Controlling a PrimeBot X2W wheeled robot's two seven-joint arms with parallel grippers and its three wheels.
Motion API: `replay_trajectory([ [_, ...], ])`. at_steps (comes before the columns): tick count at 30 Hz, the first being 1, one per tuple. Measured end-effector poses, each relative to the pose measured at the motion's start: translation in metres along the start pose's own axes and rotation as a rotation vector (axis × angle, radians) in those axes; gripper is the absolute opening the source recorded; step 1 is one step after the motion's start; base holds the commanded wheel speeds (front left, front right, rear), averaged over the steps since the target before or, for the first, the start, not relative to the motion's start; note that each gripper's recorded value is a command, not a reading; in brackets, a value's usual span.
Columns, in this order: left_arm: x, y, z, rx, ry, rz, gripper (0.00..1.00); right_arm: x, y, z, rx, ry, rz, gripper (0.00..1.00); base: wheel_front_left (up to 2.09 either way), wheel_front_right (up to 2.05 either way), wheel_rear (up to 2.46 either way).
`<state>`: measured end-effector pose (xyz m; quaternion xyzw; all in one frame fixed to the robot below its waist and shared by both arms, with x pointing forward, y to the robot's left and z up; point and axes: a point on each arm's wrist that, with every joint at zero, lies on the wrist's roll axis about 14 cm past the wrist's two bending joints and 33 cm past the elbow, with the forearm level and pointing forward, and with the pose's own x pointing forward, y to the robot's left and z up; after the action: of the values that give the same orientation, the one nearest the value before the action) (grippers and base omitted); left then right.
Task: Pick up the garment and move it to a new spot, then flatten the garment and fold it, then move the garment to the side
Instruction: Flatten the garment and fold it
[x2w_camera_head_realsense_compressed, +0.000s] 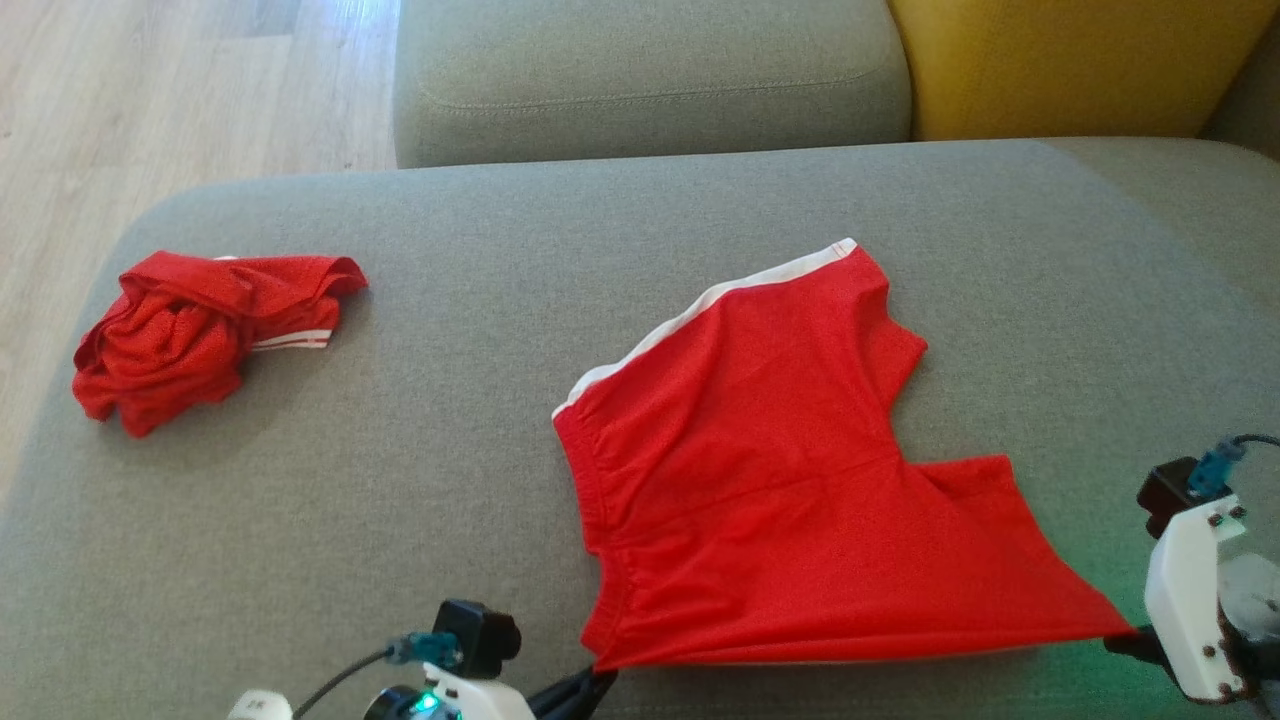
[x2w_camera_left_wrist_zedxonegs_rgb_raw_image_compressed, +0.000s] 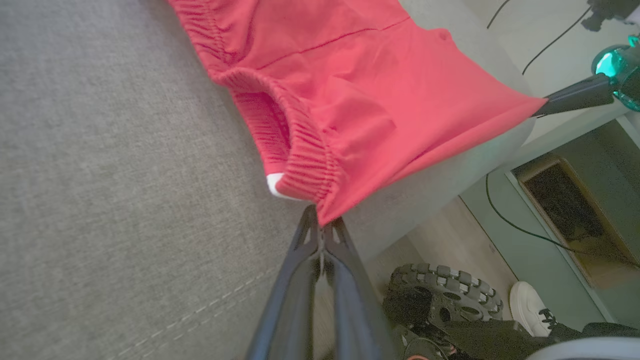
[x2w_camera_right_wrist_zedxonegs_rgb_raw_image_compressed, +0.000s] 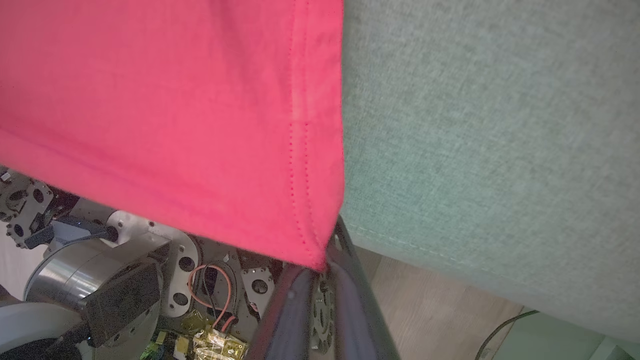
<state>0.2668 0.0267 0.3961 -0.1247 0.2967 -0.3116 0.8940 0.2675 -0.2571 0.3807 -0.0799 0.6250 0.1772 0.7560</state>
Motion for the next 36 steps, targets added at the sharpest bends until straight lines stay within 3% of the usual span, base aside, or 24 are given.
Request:
replay_trajectory([
  [12,-0.013,0.006,0.043,0.004,-0.106,0.040,0.00,-0.022,0.010,0.062,-0.007,-0.160,0.038,0.00,0.00,0.00,0.00],
  [24,-0.003,0.032,0.102,0.047,-0.190,0.073,0.00,-0.046,0.012,0.175,-0.058,-0.316,0.015,0.00,0.00,0.00,0.00],
  [36,0.038,0.076,0.132,0.027,-0.191,0.117,0.00,-0.018,0.010,0.265,-0.087,-0.355,-0.019,0.00,0.00,0.00,0.00],
])
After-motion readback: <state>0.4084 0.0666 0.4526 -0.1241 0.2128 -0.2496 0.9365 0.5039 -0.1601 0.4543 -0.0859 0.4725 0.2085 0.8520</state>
